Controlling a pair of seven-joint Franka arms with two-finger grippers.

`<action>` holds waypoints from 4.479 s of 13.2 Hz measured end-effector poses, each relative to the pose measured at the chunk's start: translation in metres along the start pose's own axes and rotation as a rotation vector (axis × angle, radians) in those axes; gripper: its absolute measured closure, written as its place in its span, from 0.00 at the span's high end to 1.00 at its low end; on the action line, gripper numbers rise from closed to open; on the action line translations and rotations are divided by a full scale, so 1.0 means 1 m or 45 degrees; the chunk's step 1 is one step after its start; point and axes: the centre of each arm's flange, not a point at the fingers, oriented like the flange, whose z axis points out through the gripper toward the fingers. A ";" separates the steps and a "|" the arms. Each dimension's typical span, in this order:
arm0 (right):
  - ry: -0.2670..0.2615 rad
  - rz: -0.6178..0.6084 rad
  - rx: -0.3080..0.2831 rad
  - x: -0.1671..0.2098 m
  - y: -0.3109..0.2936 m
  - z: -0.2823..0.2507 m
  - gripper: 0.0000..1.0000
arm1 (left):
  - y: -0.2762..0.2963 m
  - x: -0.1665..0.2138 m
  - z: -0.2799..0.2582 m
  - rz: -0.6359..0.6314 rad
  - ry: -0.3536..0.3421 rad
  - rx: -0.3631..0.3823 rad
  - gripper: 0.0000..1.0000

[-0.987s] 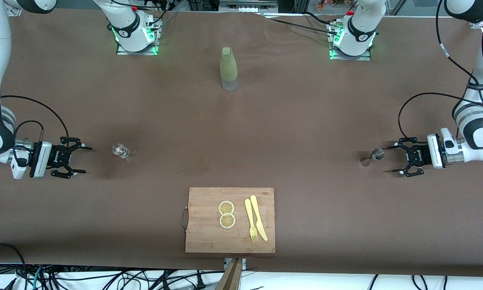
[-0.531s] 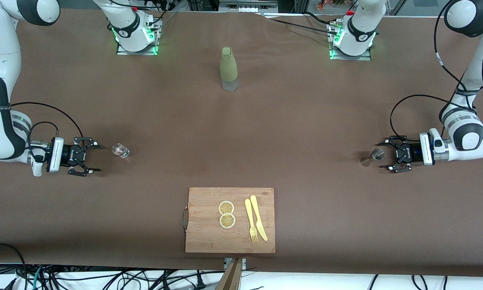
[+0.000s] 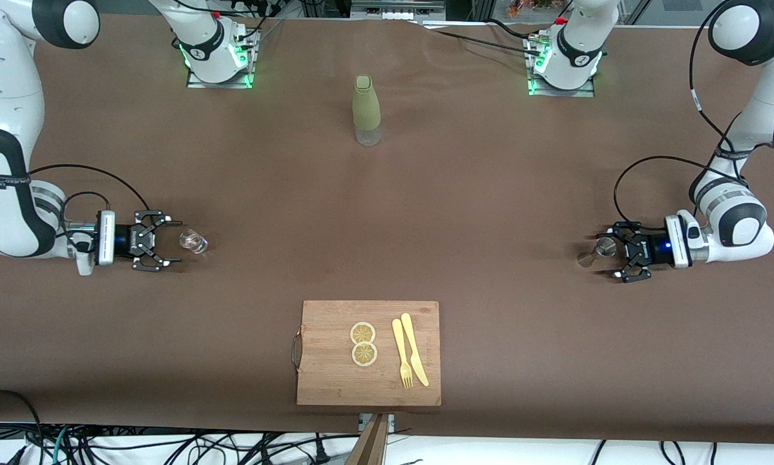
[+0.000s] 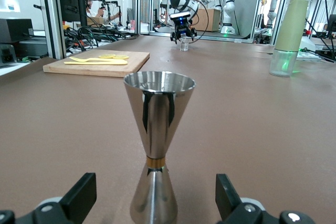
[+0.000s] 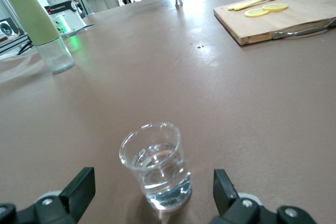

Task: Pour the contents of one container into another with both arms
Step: 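Close the right gripper on the glass while the left gripper grips the jigger, then lift the glass with the right gripper while the left gripper lifts the jigger, then bring the jigger with the left gripper above the glass in the right gripper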

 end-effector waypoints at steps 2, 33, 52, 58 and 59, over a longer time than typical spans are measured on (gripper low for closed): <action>0.026 -0.022 -0.001 -0.009 0.000 0.007 1.00 | -0.002 0.003 0.002 0.011 0.006 -0.001 0.97; 0.255 -0.167 -0.082 0.000 0.027 0.072 0.27 | -0.004 0.006 0.005 0.050 0.042 -0.006 0.22; 0.108 0.027 -0.230 0.164 0.115 0.183 0.29 | -0.065 0.131 0.111 -0.008 -0.098 -0.122 0.22; 0.095 0.007 -0.181 0.179 0.112 0.204 0.30 | -0.074 0.208 0.218 -0.068 -0.255 -0.134 0.22; 0.073 -0.001 -0.157 0.179 0.111 0.205 0.30 | -0.072 0.217 0.242 -0.083 -0.246 -0.127 0.22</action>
